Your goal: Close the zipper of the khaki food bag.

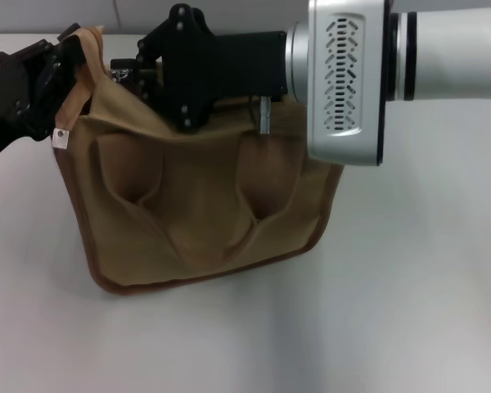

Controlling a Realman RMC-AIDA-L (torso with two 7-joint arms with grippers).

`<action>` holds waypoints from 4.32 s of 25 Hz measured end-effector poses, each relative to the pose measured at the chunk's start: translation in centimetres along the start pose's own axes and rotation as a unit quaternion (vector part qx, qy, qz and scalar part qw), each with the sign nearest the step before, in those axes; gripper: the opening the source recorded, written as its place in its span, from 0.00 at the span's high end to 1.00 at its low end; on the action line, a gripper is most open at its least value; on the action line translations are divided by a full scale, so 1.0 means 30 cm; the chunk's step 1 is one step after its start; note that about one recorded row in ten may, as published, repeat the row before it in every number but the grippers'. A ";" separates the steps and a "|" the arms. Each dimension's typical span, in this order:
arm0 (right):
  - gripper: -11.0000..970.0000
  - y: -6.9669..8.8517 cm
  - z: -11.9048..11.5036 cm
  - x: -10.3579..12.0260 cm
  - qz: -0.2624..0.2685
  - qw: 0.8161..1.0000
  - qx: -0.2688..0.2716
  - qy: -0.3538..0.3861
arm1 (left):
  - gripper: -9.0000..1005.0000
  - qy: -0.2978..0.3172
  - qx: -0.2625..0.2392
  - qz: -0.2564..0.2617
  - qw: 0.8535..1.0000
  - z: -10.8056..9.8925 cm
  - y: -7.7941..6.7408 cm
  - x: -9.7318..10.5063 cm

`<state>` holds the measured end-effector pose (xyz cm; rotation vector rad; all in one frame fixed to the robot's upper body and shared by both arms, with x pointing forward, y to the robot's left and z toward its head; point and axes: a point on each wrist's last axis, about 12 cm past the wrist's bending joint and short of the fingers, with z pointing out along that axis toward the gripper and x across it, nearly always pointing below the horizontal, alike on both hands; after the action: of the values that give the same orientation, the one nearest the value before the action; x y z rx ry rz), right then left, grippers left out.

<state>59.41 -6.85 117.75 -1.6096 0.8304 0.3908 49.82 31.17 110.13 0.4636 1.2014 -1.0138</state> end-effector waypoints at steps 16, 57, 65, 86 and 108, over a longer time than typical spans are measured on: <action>0.99 0.104 -0.215 0.073 0.038 0.992 0.119 0.004 | 0.93 -0.020 -0.059 -0.007 0.998 -0.117 -0.059 0.043; 0.89 0.274 -0.615 0.159 0.157 0.943 0.291 -0.030 | 0.92 0.032 -0.036 -0.080 0.996 -0.064 -0.094 0.144; 0.57 0.303 -0.661 0.164 0.206 0.914 0.341 -0.073 | 0.64 0.029 -0.041 -0.077 0.996 -0.076 -0.091 0.136; 0.35 0.442 -0.756 0.121 0.496 0.849 0.072 -0.167 | 0.18 0.118 0.153 -0.105 0.976 0.000 -0.119 0.081; 0.35 0.570 -0.635 0.153 0.508 0.857 -0.061 -0.060 | 0.17 0.265 0.226 -0.111 0.931 0.010 -0.131 0.138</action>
<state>46.85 -26.78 106.72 -1.1089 1.5469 1.2924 46.76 27.31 107.24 1.0323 1.5211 -1.4256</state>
